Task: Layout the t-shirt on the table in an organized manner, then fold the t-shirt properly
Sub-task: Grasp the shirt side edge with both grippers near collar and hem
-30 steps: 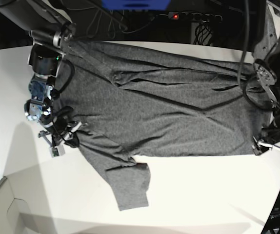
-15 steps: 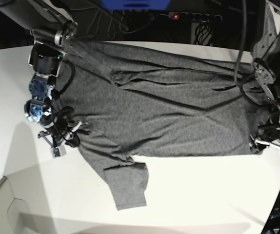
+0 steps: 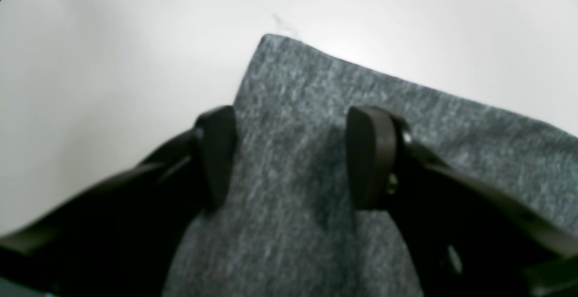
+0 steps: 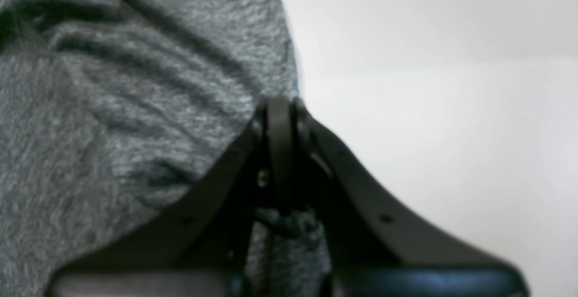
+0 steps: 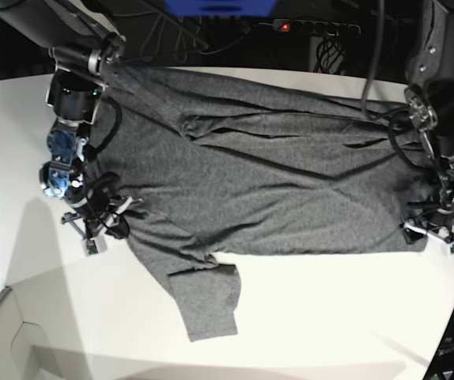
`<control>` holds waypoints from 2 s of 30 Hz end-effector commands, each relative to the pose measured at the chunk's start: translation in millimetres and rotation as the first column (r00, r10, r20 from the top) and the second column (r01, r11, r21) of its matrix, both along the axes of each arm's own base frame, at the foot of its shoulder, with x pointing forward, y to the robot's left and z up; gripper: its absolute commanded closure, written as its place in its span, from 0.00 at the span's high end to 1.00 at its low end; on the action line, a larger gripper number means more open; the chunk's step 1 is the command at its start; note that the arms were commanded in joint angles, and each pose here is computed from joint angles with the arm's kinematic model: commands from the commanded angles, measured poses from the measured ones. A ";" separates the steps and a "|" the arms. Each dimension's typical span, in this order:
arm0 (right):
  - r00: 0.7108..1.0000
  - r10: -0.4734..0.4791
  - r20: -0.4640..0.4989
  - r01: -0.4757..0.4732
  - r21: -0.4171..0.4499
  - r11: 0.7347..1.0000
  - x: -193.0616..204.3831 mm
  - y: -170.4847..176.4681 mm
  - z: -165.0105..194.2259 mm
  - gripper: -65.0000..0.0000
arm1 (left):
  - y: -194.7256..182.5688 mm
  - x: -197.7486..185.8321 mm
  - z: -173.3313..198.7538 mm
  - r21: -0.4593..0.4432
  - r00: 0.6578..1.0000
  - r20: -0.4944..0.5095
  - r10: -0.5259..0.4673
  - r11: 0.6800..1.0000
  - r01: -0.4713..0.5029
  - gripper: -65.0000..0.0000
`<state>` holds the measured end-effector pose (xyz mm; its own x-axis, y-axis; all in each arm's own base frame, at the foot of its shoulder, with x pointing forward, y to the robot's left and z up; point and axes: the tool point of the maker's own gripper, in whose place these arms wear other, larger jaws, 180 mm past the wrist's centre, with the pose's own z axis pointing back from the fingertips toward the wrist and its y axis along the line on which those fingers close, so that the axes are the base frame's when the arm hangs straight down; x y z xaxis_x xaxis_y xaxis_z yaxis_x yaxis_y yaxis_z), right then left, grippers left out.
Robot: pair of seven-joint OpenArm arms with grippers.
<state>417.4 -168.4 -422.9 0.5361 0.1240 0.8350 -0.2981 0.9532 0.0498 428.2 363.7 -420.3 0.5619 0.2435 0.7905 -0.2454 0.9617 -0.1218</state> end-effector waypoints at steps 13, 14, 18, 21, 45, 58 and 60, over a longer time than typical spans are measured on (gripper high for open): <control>0.999 -0.002 0.052 0.002 -0.004 1.000 12.3 -5.6 17.7 0.00 | -7.4 1.0 -7.5 -0.040 1.000 0.000 0.005 0.999 -0.005 0.00; 0.998 -0.004 0.060 0.004 -0.006 1.000 13.7 -6.7 20.4 0.00 | -8.1 1.4 -7.0 -0.043 1.000 0.002 0.000 0.999 0.000 0.00; 0.993 -0.011 0.120 0.016 -0.038 0.999 13.5 -12.9 39.2 0.00 | -9.0 3.0 -5.4 -0.046 1.000 0.008 -0.001 0.999 0.002 0.00; 0.985 -0.010 0.171 0.020 -0.054 0.998 12.9 -9.3 55.8 0.00 | -4.3 6.8 3.6 -0.025 0.999 0.033 -0.001 1.000 0.002 0.00; 1.000 -0.013 -0.007 0.012 -0.128 0.992 6.8 -14.4 38.1 0.55 | -8.1 -2.4 41.5 -0.014 0.991 0.135 -0.021 1.000 0.023 0.00; 0.996 0.020 -0.084 -0.024 -0.039 0.999 18.3 12.9 16.9 0.61 | -7.4 -2.0 42.7 -0.011 0.990 0.140 -0.021 1.000 0.023 0.00; 0.996 0.025 -0.087 -0.028 -0.029 0.999 17.1 18.8 15.3 0.60 | -7.4 -2.0 42.7 -0.011 0.990 0.140 -0.021 1.000 0.023 0.00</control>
<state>423.6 -152.9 -421.1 0.6311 0.1686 0.7572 -0.3131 0.9484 0.0498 412.8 345.3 -402.9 0.5124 0.2571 0.8193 -0.2075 0.9629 -0.1724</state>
